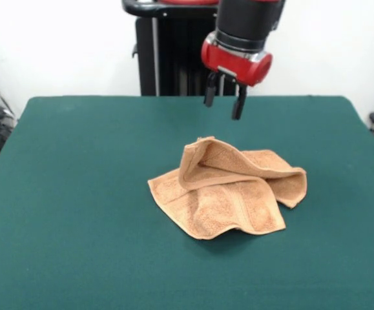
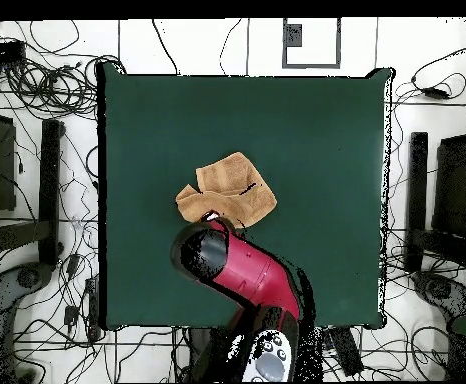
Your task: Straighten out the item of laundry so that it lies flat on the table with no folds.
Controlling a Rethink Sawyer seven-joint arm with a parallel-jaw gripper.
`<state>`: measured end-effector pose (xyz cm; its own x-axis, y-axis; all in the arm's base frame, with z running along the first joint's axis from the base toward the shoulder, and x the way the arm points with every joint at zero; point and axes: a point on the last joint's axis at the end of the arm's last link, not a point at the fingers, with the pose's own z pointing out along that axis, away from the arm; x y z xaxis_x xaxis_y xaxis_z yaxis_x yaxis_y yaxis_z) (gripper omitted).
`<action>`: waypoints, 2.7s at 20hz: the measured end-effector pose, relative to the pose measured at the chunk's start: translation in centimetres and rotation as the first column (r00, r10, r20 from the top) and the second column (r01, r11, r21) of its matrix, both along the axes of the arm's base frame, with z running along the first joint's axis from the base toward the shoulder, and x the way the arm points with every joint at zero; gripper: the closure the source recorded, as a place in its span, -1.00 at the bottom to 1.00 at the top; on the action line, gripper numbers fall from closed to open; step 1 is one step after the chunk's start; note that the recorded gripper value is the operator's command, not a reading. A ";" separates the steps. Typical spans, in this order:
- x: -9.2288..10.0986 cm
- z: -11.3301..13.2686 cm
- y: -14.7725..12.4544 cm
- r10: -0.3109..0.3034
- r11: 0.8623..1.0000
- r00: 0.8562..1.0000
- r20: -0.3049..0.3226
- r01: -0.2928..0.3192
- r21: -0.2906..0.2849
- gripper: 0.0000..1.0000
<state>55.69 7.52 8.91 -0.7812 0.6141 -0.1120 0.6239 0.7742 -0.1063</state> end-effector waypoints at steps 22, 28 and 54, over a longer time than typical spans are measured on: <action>6.3 3.6 -1.4 0.005 1.000 0.999 0.053 -0.005 -0.001 -1.00; 7.4 5.0 -1.9 0.002 1.000 0.999 0.054 -0.001 -0.006 -1.00; 11.0 1.0 -2.1 -0.072 0.997 0.997 0.031 0.072 -0.021 -1.00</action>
<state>66.74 5.38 9.91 -0.7312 0.6658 -0.1486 0.6811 0.7249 -0.1033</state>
